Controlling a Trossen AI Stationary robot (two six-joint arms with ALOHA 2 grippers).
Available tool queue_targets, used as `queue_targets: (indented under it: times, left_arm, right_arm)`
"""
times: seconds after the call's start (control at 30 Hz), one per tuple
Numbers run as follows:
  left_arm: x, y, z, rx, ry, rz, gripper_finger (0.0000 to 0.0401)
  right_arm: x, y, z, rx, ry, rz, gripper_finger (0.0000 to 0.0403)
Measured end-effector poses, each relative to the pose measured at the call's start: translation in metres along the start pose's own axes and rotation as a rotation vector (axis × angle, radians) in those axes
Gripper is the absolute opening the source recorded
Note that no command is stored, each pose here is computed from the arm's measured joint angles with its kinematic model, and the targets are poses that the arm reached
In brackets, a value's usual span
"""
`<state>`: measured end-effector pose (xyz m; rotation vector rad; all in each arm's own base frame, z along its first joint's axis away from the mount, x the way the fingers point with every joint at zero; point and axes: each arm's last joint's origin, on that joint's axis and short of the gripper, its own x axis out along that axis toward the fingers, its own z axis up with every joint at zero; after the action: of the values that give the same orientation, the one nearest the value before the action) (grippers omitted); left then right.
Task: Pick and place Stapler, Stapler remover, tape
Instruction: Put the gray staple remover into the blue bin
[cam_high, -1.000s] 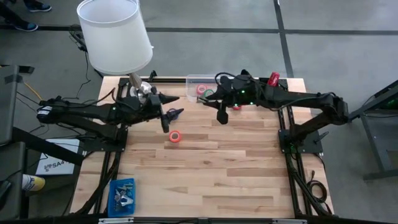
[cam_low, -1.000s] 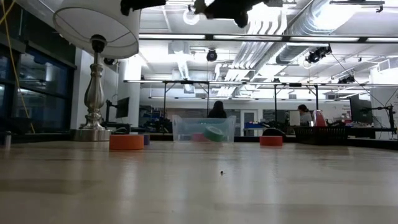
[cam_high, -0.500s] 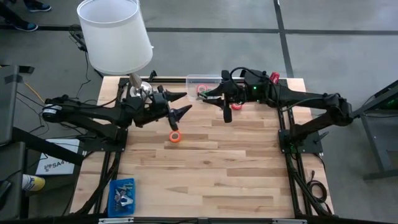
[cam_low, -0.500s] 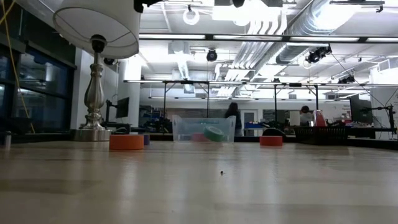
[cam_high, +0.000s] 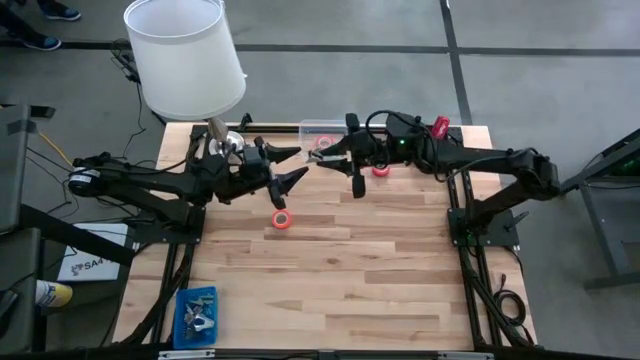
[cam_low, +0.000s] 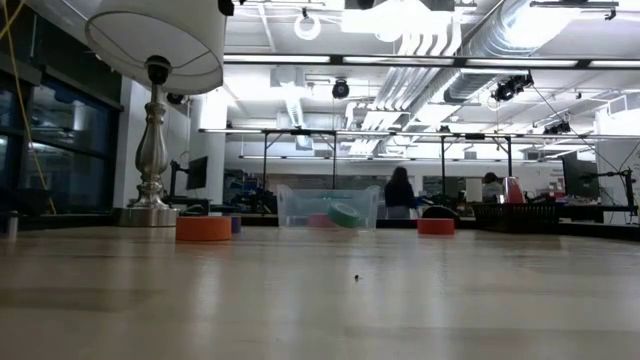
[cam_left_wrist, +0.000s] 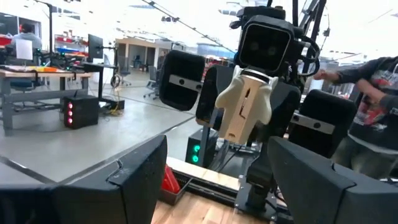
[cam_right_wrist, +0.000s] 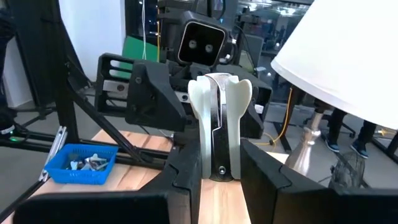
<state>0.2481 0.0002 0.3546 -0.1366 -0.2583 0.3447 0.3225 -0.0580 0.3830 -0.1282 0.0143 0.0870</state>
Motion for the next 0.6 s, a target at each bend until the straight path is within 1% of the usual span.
queue_targets:
  times: [0.2,0.4,0.5,0.6]
  left_arm:
    - [0.0,0.0,0.0,0.0,0.0,-0.001,0.0276]
    - [0.0,0.0,0.0,-0.001,0.0,-0.001,0.0276]
    - [0.0,0.0,-0.001,0.002,0.005,-0.001,0.0276]
    - [0.0,0.0,-0.001,0.003,0.006,-0.001,0.0276]
  right_arm:
    - [0.01,-0.002,-0.007,0.0,-0.012,0.006,0.0074]
    - [0.025,-0.004,-0.022,0.029,-0.001,0.028,0.0074]
    - [0.03,-0.004,-0.024,0.044,-0.037,0.054,0.0074]
    - [0.032,-0.005,-0.024,0.054,-0.052,0.057,0.0074]
